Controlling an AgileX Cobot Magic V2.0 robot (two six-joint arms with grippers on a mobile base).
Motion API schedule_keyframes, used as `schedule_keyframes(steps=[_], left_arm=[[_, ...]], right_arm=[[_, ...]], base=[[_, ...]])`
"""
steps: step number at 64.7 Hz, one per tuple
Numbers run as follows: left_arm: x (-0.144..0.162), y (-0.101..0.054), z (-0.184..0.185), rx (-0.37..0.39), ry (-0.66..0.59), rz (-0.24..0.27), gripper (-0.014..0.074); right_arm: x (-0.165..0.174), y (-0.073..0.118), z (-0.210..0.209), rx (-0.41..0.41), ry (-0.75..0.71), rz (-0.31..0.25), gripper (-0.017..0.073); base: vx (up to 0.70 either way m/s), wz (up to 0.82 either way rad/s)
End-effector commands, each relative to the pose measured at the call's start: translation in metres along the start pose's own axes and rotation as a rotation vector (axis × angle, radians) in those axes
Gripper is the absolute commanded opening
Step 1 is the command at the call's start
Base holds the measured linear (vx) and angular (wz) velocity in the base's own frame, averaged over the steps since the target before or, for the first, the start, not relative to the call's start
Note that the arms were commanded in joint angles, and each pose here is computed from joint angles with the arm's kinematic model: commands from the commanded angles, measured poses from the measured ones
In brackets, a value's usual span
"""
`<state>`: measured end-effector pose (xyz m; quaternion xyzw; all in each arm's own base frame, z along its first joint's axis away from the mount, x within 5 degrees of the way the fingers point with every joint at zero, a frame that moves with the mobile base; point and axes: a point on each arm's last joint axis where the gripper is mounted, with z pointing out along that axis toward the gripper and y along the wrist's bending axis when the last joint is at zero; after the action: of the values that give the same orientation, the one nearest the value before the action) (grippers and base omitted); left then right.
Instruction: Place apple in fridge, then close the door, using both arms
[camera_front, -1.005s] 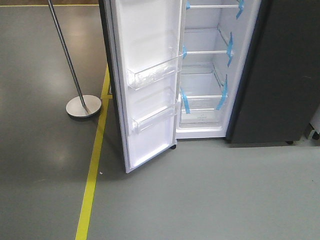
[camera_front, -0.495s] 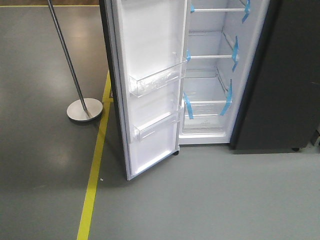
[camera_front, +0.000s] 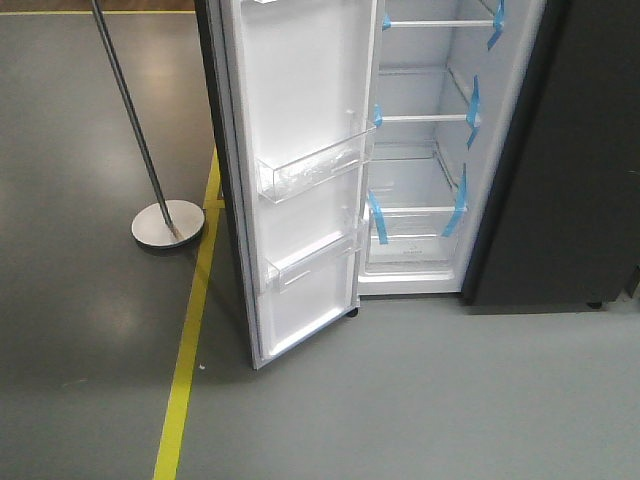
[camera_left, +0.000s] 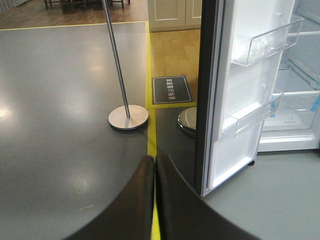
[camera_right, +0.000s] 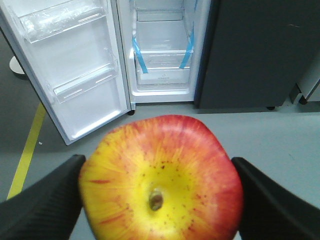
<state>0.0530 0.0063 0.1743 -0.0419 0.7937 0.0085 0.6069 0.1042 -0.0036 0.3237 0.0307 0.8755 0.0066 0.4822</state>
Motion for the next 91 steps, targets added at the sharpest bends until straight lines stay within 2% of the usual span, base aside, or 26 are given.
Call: schedule_keyframes(steps=[1,91], left_arm=[[-0.0007,-0.0015,0.0011,0.019,-0.06,0.001,-0.0005],[-0.0007,-0.0015,0.0011,0.019,-0.06,0.001,-0.0005]], right_arm=[[-0.0145,-0.0003,-0.0056,0.006,-0.107,-0.001,0.0132],[-0.0145,-0.0003,-0.0056,0.006,-0.107,-0.001,0.0132]], base=[[0.04,0.0],[0.07,0.0]])
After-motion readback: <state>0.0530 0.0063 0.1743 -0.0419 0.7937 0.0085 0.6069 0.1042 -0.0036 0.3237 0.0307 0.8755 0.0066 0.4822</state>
